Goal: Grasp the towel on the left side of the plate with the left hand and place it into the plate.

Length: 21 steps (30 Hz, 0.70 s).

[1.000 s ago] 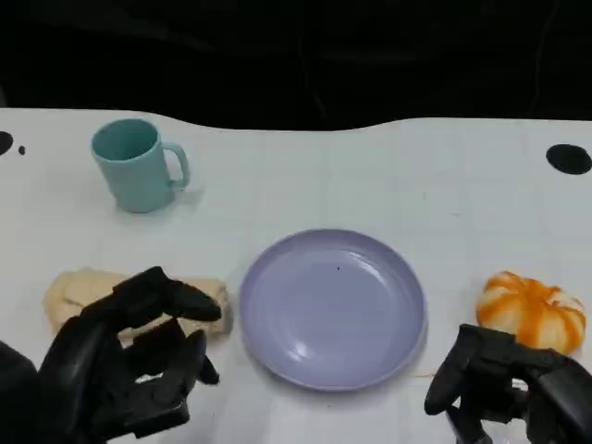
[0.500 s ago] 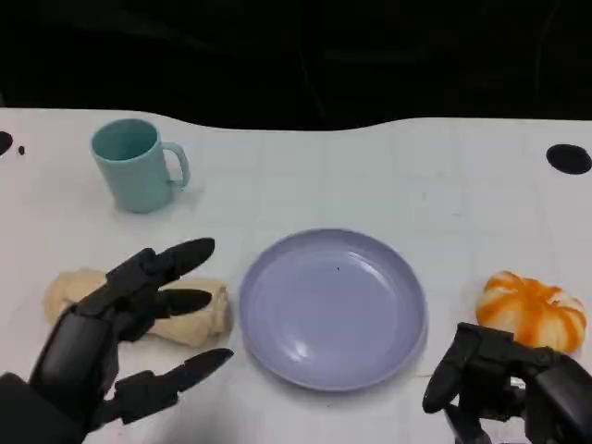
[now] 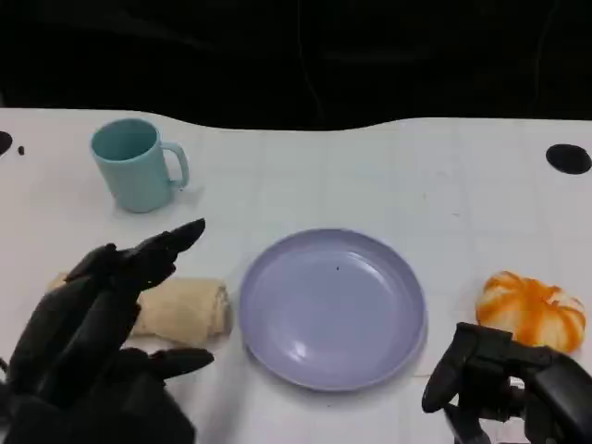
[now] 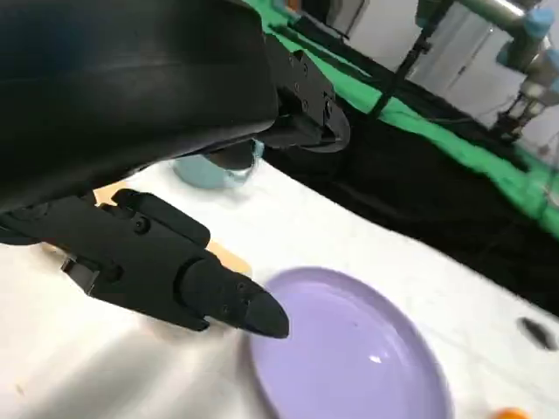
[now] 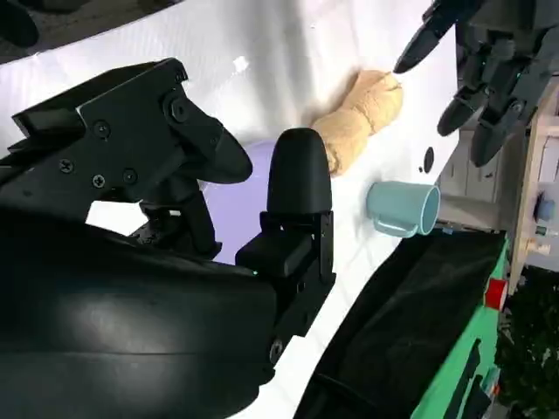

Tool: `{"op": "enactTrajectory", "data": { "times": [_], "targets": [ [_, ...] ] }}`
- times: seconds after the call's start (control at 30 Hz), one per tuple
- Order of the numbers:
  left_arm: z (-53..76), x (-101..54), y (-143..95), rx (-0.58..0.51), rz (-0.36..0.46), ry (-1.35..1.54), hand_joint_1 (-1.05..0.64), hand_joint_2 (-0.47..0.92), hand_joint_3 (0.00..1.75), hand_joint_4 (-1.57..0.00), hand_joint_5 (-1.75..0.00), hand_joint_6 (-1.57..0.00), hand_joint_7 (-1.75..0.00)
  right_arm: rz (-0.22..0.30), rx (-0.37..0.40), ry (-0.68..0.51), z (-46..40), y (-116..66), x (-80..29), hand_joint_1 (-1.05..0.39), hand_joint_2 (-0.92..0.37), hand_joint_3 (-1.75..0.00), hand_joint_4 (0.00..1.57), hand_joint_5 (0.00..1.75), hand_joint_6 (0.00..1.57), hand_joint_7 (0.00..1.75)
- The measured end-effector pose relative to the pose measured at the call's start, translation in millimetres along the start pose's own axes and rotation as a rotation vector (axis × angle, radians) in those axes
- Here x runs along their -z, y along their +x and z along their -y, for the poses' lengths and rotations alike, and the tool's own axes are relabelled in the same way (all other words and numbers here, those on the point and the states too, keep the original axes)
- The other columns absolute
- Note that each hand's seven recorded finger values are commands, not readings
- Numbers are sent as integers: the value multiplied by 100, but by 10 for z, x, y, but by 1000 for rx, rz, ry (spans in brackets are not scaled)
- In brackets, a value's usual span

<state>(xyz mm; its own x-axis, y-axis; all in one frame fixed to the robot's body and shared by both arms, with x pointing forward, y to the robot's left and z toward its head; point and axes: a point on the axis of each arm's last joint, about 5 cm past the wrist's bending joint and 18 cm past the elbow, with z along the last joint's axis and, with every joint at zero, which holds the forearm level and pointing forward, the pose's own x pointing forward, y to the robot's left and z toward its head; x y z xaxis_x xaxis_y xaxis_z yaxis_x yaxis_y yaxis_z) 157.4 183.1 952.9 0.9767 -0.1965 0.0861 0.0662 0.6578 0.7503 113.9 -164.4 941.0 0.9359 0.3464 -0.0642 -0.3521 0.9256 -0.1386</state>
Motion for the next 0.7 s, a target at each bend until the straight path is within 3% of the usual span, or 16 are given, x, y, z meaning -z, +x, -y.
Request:
{"op": "enactTrajectory", "data": {
  "times": [0.2,0.27,0.43,0.7],
  "targets": [
    [-51,23,164,101,-24,250,-42,83,0,-6,-56,-29,-2,-1,1,0,2,-5,-1,-5,-60,-107,72,175,64,143],
    [-49,54,212,136,-46,320,-43,82,0,-13,-49,-32,-2,-4,1,1,2,-7,0,-5,-60,-106,72,175,64,143],
    [18,118,327,208,-79,470,-46,80,0,-30,-31,-39,-1,-9,0,3,2,-13,1,-6,-61,-105,72,175,63,143],
    [152,254,533,289,-142,587,-44,79,0,-41,-12,-40,0,-10,1,4,-1,-21,-1,-6,-61,-105,72,175,64,143]
  ]
}}
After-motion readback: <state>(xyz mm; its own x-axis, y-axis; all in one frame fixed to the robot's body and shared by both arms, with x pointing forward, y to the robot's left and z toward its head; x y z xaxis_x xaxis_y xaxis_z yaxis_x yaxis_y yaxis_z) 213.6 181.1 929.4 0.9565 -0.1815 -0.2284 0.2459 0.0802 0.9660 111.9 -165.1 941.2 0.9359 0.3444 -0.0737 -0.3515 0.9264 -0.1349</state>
